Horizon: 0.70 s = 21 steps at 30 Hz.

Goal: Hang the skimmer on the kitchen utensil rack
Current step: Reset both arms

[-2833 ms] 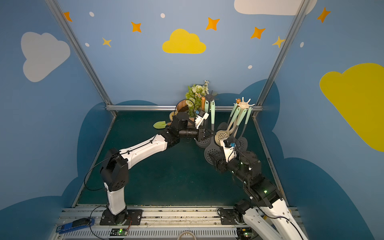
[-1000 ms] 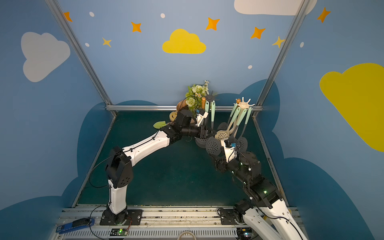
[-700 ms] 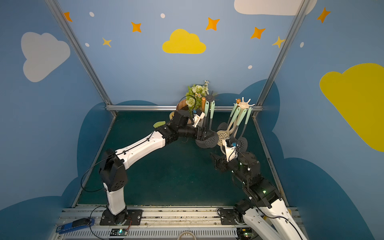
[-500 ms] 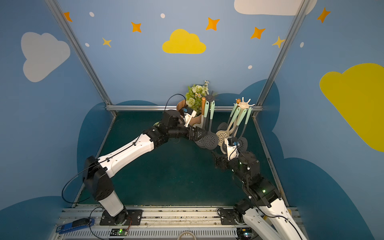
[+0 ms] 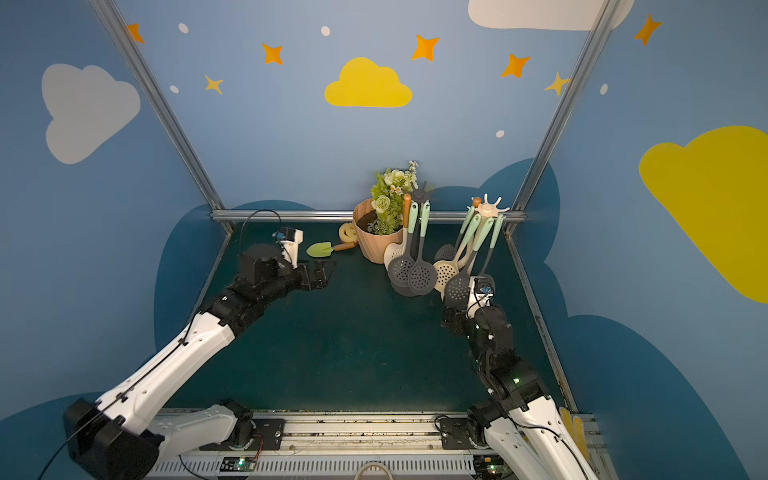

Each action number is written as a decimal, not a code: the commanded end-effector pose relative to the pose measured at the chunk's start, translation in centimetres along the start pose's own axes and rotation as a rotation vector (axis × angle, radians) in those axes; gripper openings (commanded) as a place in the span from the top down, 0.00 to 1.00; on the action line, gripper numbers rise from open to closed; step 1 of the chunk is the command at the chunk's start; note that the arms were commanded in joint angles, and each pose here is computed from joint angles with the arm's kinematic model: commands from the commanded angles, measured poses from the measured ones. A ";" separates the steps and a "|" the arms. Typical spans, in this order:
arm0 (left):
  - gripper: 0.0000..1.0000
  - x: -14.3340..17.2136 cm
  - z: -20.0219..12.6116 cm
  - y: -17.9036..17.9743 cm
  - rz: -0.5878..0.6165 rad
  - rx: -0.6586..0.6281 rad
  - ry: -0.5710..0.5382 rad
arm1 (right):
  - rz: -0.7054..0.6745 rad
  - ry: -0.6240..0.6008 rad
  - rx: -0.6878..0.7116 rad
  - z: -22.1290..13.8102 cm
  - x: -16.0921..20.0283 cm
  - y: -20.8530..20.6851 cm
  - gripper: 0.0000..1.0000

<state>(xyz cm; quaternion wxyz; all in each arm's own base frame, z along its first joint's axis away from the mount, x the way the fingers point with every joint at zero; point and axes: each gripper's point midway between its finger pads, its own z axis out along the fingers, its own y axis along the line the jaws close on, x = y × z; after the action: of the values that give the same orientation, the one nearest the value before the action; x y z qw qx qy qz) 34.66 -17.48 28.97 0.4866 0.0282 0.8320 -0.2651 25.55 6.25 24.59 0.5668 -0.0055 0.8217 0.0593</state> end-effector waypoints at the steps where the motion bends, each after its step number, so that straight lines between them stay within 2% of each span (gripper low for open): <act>1: 0.00 -0.1 -1.3 5.6 -0.046 -0.165 -0.077 | 0.062 -0.046 0.086 1.1 0.1 -1.9 0.08; 5: 0.00 0.7 -2.2 10.9 -0.095 -0.314 -0.115 | 0.085 -0.056 0.131 2.5 1.4 -3.4 0.08; 10: 0.00 2.0 -2.6 15.7 -0.129 -0.449 -0.136 | 0.093 -0.039 0.184 4.2 3.0 -5.2 0.08; 21: 0.00 5.3 -3.9 22.2 -0.141 -0.659 -0.201 | 0.089 -0.004 0.271 6.4 6.1 -8.4 0.08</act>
<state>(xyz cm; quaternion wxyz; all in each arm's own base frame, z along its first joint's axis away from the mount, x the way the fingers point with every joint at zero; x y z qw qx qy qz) 34.73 1.05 15.78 0.4963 -0.2017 0.8436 -0.0378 29.36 -0.85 15.27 0.5400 0.1115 0.8338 -0.0272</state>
